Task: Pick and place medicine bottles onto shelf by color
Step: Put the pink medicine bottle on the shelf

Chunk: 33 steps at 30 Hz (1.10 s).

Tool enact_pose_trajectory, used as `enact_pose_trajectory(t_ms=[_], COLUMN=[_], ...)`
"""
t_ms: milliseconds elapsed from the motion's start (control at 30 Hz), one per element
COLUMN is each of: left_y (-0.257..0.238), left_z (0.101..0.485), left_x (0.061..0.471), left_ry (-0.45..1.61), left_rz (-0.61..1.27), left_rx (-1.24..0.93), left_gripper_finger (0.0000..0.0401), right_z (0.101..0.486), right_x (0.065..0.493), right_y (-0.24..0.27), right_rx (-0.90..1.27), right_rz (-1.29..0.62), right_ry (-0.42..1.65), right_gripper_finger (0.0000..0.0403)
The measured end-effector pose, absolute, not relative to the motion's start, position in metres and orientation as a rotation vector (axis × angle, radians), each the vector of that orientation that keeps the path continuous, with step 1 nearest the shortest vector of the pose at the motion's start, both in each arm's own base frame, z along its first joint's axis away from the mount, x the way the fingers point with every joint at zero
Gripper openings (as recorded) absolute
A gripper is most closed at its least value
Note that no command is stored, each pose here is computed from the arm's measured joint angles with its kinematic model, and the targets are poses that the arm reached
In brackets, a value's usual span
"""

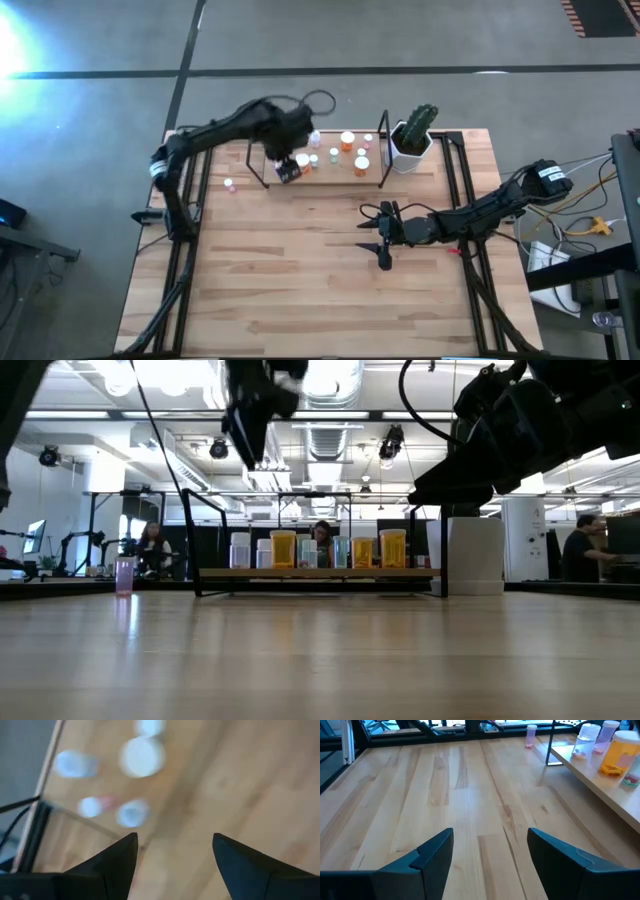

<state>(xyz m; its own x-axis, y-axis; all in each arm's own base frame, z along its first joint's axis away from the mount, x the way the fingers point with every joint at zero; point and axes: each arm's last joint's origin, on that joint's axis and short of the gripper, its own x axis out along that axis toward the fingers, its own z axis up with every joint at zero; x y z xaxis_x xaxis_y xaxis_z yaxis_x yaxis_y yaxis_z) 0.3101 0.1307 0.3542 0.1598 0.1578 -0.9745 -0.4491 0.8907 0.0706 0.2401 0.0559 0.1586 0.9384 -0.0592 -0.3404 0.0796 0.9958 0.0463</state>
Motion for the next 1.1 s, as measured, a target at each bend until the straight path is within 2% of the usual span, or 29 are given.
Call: enact_pose_trajectory(t_ms=[133, 300, 400, 533, 800, 1100], left_y=[0.073, 0.008, -0.021, -0.045, -0.044, -0.007], left_z=[0.367, 0.362, 0.344, 0.309, 0.236, 0.212], left_x=[0.302, 0.268, 0.24, 0.207, 0.176, 0.17], left_ry=[1.218, 1.039, 0.907, 0.797, 0.747, 0.793], left_rz=[0.432, 0.643, 0.798, 0.91, 1.178, 1.422], left_rx=[-0.159, -0.033, -0.104, -0.325, -0.519, -0.614], left_gripper_finger=[0.024, 0.024, 0.024, 0.024, 0.024, 0.024], right_z=[0.158, 0.158, 0.158, 0.158, 0.159, 0.159], right_x=[0.24, 0.24, 0.24, 0.24, 0.24, 0.24], right_y=[0.056, 0.056, 0.056, 0.056, 0.056, 0.056], right_rx=[0.057, 0.057, 0.055, 0.052, 0.053, 0.056], right_rz=[-0.072, -0.071, -0.071, -0.07, -0.07, -0.07], right_ry=[0.353, 0.351, 0.352, 0.35, 0.343, 0.336], right_gripper_finger=[0.0244, 0.0244, 0.0244, 0.0244, 0.0244, 0.0244])
